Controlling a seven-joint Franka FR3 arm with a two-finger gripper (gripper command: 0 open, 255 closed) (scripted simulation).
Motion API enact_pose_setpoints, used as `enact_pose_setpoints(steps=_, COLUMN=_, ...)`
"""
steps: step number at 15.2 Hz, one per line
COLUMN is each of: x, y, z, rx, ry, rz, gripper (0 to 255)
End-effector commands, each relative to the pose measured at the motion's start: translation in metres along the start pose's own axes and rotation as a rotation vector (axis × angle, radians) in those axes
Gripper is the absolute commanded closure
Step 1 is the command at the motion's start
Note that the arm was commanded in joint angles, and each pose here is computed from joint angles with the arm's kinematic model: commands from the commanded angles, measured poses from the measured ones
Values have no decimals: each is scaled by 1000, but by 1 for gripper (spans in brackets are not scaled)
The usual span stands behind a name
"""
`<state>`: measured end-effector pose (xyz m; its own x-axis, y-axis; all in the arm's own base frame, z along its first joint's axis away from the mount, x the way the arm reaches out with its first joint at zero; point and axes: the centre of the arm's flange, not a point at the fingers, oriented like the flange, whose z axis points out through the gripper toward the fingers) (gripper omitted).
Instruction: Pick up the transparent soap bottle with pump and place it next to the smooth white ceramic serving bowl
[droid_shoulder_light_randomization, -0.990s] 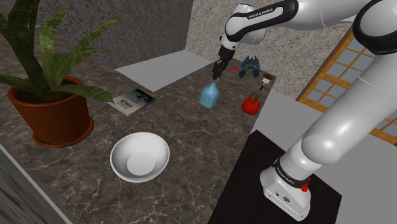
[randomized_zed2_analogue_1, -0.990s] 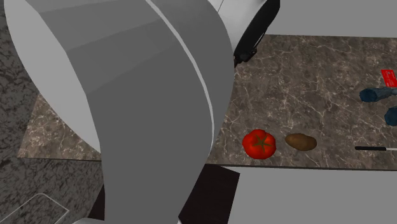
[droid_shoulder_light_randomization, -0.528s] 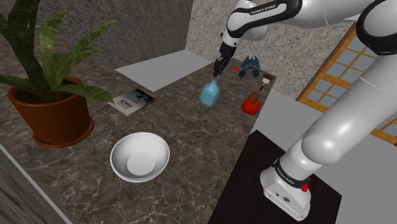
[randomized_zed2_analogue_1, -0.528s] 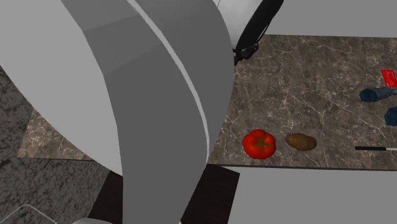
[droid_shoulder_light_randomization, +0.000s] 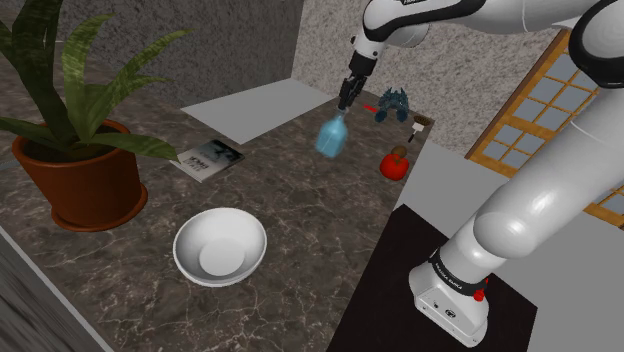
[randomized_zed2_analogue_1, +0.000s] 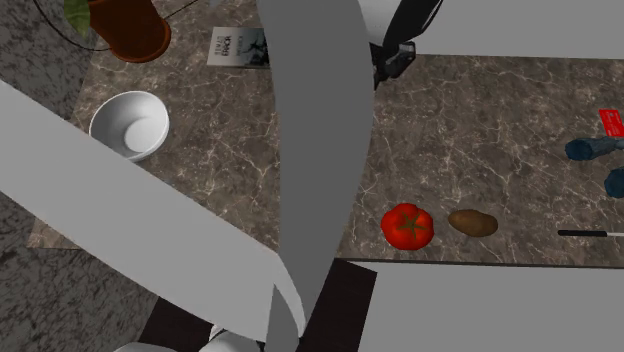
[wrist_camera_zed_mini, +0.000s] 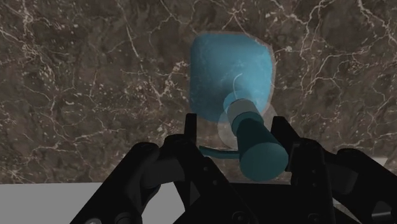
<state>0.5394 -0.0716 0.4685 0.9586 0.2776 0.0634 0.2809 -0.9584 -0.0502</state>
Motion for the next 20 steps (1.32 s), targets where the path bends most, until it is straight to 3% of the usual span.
enact_pose_setpoints(steps=1, x=1, y=0, z=-11, rx=0, ry=0, rz=0, gripper=255)
enact_pose_setpoints(steps=20, x=7, y=-5, z=-111, rx=0, ry=0, rz=0, gripper=255)
